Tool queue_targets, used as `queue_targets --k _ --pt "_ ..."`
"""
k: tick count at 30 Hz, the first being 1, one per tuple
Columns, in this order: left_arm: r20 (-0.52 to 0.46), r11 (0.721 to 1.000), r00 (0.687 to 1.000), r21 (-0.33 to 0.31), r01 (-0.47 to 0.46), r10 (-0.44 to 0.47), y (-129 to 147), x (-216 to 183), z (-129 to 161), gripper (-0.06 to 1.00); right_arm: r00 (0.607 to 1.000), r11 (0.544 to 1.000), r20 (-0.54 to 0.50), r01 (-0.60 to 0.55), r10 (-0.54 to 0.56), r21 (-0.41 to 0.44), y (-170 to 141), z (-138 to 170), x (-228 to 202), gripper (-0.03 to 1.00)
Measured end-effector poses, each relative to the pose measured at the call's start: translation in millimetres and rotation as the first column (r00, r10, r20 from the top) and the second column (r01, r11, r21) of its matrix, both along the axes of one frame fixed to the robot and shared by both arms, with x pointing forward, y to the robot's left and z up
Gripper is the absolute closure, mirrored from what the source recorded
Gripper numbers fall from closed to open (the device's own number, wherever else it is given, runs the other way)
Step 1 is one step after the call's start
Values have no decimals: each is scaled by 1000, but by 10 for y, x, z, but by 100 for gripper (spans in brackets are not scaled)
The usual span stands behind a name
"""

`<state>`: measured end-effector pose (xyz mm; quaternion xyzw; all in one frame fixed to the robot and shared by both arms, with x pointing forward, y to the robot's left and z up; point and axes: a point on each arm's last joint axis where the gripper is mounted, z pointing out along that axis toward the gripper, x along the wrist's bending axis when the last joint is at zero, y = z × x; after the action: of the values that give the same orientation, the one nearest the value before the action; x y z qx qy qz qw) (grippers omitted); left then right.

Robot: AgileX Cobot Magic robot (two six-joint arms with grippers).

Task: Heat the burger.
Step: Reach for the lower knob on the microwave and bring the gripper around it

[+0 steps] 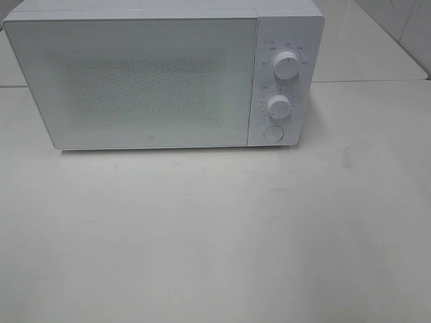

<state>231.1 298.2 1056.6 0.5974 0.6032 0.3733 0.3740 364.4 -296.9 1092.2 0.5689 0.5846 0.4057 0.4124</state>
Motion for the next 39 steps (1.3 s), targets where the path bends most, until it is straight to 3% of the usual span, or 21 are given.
queue_targets --k 17,23,31,39 --pt "0 1000 1000 0 0 0 0 0 0 -5 1000 1000 -13 -3 3 24 23 -138 416 24" --pt "0 1000 1000 1 -1 1 1 0 0 -5 1000 999 20 -12 11 31 32 -378 432 24" --pt "0 1000 1000 1 -1 1 1 0 0 -5 995 990 87 36 -49 138 7 -777 319 24" --pt "0 1000 1000 1 -1 1 1 0 0 -5 976 977 173 102 -135 187 -60 -901 240 24"
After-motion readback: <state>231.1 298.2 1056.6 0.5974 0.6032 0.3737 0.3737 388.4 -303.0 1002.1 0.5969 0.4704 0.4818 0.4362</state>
